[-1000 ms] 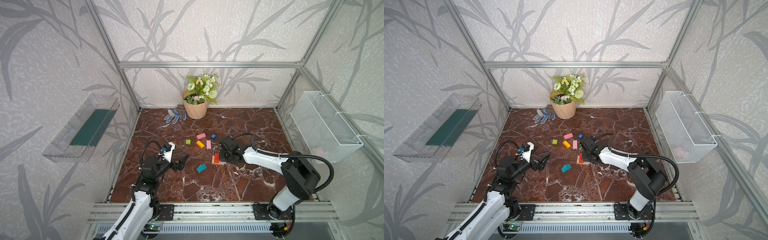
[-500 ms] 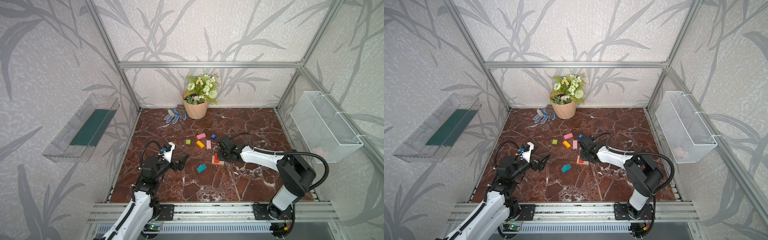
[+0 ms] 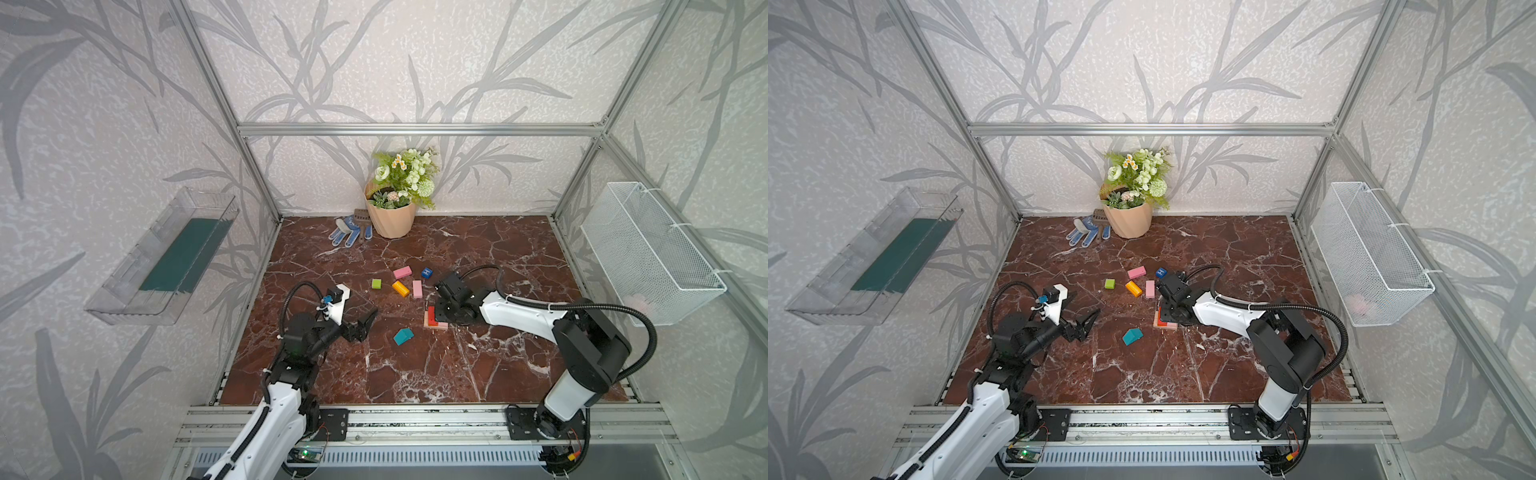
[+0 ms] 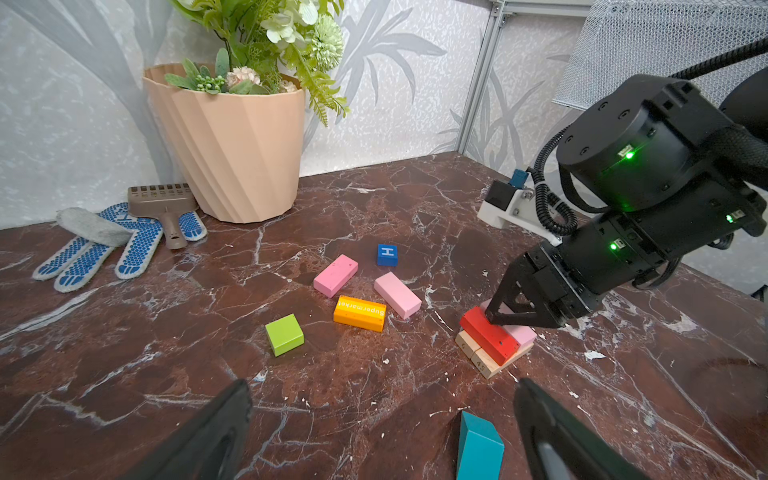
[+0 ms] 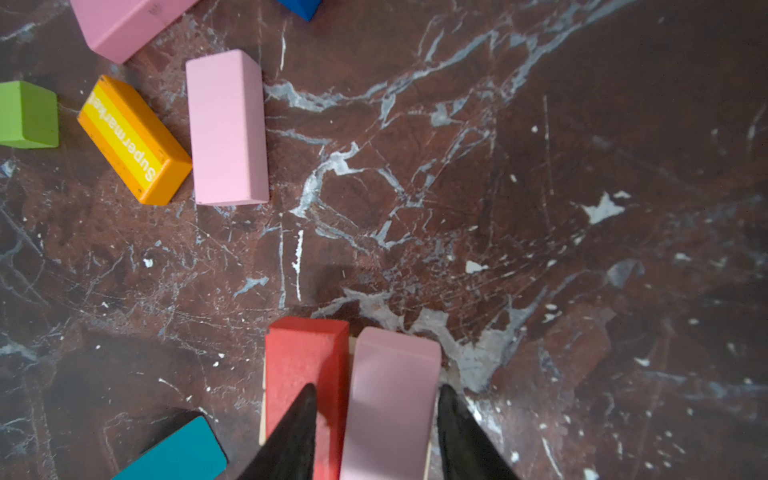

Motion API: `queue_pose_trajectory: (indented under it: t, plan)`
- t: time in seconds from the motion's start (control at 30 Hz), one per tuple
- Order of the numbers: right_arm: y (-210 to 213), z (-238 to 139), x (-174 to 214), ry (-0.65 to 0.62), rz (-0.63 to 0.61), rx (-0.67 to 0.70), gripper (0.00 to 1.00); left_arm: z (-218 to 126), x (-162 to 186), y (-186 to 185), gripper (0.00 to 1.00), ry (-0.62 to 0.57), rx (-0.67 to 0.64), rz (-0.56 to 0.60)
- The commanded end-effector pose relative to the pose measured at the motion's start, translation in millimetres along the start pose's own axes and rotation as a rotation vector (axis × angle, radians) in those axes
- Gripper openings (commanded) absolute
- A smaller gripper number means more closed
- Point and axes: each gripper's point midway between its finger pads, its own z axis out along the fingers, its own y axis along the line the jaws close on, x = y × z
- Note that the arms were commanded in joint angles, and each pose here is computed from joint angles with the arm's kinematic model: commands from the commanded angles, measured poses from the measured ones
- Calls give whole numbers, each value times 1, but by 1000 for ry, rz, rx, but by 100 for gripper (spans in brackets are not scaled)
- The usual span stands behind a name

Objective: Build the wood block tower
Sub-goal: 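Lower the pink bar beside the red bar on the beige bars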

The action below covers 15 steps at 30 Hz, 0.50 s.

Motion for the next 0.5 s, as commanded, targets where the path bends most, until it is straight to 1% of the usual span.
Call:
queue_pose_trajectory:
  t: [0.0,0.1,0.17,0.3,0.37,0.47]
  plan:
    - [7,-4,-3,-11,-5,-20,48,0,-8,-3,99,-29,13,29]
    - [8,-6,-4,-16,-2,-26,47,0,-8,-3,99,-29,11,29]
    - [8,-7,-4,-19,-1,-29,45,0,-8,-2,99,-30,10,30]
    - [10,-7,-4,-19,-8,-35,45,0,-9,-2,99,-29,11,29]
    - [12,-6,-4,-12,-17,-38,47,0,-9,-3,99,-30,11,29]
    - [15,-4,-3,-10,-28,-45,56,0,-8,-3,99,-29,12,29]
